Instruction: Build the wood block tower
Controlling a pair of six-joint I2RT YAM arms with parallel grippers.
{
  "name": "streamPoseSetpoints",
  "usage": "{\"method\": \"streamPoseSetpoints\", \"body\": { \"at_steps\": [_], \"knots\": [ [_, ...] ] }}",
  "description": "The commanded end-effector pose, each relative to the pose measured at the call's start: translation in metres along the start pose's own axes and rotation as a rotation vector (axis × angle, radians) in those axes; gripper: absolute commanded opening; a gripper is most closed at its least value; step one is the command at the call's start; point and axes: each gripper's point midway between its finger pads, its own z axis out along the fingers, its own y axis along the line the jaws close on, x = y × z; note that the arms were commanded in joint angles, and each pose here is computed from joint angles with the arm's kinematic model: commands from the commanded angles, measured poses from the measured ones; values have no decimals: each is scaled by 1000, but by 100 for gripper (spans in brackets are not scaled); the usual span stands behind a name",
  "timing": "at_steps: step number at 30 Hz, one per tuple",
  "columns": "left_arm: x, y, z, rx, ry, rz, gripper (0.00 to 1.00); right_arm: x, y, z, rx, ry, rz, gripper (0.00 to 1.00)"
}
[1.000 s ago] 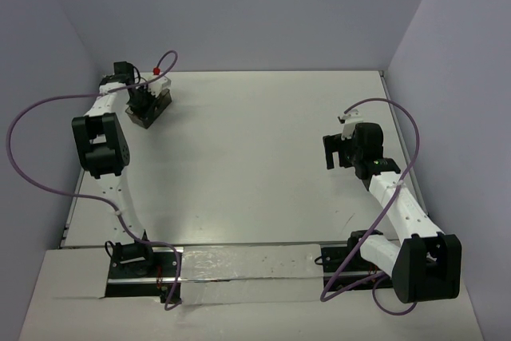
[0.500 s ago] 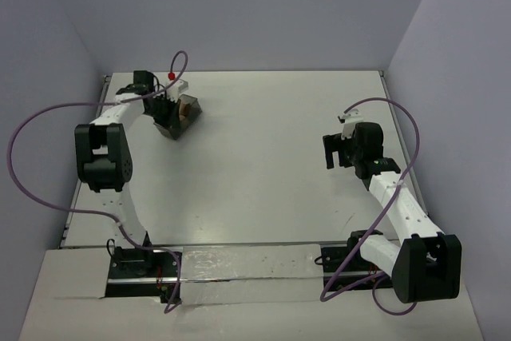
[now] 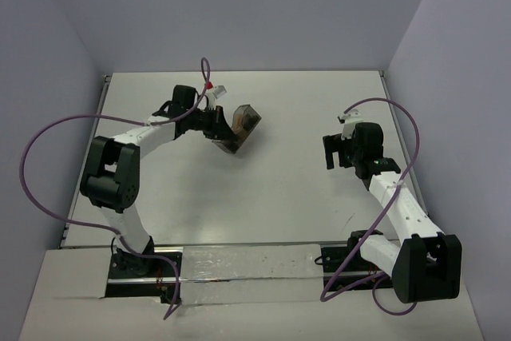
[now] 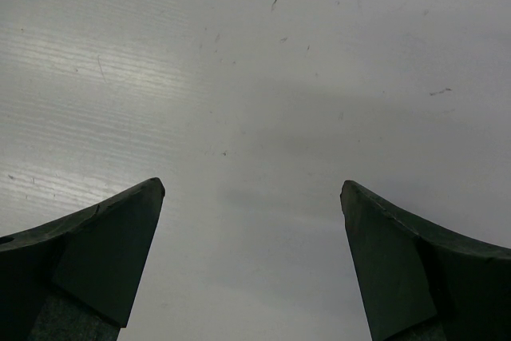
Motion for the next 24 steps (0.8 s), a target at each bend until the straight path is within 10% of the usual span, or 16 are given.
{"method": "streamPoseSetpoints", "body": {
  "at_steps": [1,24],
  "knots": [
    [-27,-74,4,270,-124,19,0,-23,-1,-4,3,-45,-18,100],
    [65,-123,-5,561,-94,-216,0,-18,-3,3,8,-13,-16,100]
  ]
}}
